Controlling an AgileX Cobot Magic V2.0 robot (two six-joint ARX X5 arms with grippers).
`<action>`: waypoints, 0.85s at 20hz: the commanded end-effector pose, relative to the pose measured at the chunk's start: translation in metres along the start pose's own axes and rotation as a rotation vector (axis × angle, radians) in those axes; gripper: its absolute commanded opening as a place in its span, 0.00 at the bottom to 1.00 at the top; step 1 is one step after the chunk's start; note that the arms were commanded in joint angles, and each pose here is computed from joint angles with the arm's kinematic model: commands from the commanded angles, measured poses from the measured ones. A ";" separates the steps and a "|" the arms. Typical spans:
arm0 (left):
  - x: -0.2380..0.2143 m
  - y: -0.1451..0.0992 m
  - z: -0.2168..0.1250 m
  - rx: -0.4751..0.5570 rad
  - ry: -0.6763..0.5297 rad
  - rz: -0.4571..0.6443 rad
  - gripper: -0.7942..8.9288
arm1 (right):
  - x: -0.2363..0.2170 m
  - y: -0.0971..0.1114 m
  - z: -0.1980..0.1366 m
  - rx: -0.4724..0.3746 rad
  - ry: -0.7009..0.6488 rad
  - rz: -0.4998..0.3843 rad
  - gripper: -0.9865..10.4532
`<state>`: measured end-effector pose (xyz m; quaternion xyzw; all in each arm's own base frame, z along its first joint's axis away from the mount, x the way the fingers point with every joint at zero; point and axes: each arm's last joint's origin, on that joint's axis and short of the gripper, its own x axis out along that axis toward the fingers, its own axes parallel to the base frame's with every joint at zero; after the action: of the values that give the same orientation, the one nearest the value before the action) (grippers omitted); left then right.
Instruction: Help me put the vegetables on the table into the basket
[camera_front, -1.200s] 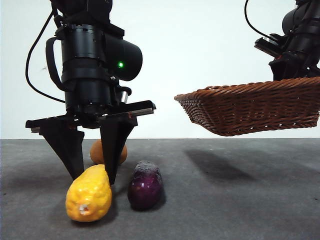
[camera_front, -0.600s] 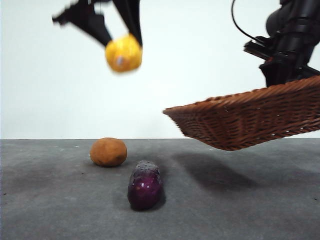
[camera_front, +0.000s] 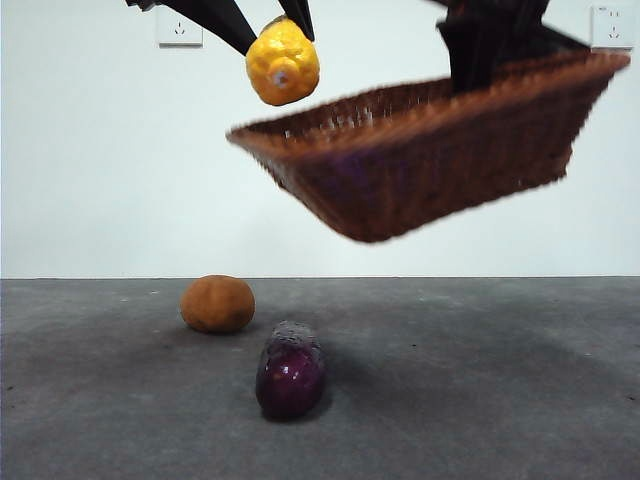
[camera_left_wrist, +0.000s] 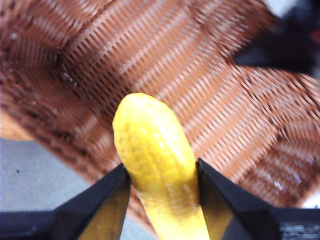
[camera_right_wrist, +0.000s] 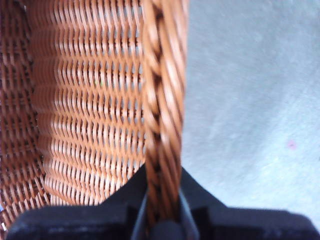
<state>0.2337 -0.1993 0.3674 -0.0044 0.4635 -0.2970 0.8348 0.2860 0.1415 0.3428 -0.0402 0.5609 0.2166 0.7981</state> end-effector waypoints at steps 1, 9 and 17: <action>0.005 0.002 0.000 -0.046 -0.003 0.030 0.08 | -0.016 0.009 -0.008 0.025 -0.019 0.015 0.08; 0.038 0.004 0.005 -0.155 0.060 -0.002 0.54 | -0.036 0.020 -0.025 -0.001 -0.007 0.027 0.08; 0.016 -0.001 0.013 -0.132 -0.076 -0.055 0.54 | -0.037 0.008 -0.024 0.022 -0.016 -0.123 0.08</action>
<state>0.2500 -0.2123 0.3621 -0.0812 0.4529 -0.2861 0.8405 0.2523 0.1304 0.3663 -0.0691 0.5599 0.1605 0.8100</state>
